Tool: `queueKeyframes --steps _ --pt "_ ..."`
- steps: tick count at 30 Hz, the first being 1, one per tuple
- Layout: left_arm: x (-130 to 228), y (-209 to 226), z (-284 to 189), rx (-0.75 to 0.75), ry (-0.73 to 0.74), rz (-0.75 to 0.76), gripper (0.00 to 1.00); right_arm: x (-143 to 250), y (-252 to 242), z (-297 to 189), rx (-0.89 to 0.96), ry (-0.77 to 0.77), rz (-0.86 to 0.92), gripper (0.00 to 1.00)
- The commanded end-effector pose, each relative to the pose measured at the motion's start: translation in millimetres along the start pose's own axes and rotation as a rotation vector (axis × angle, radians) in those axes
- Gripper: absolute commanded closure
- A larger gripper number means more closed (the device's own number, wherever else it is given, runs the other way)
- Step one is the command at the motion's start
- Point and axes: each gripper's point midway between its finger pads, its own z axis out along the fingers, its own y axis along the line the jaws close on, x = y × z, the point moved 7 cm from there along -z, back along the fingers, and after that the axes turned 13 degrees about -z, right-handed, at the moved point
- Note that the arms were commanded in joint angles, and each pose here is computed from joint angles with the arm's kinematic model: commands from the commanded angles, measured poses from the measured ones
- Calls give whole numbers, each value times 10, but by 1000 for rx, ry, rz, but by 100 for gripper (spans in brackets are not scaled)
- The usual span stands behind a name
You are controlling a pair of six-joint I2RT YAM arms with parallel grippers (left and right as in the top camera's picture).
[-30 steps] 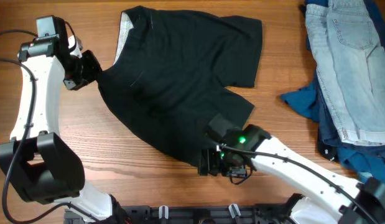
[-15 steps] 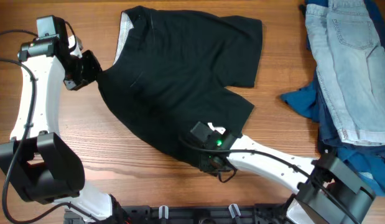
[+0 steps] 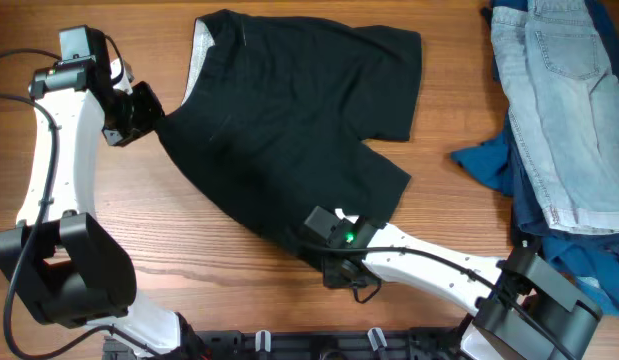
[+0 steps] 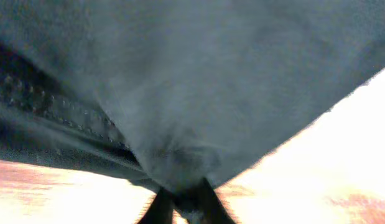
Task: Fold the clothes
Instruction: 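Lift the bottom half and fold it up onto the waistband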
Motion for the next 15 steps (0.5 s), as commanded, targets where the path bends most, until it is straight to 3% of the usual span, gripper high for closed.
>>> queueKeyframes --steps 1,3,6,10,15 --pt "6 -22 -59 10 -15 -2 96 93 -125 60 90 29 85 96" --pt "8 -20 -60 10 -14 -2 96 96 -141 -27 58 54 112 96" --pt "49 -20 -180 17 -26 -1 96 -78 -283 -460 -18 -33 118 96" --pt "156 15 -715 39 -154 -20 96 -441 -650 -1266 -193 -308 53 96" --pt "442 167 -1190 0 -227 -43 96 -577 -916 -1764 -165 -405 1 95"
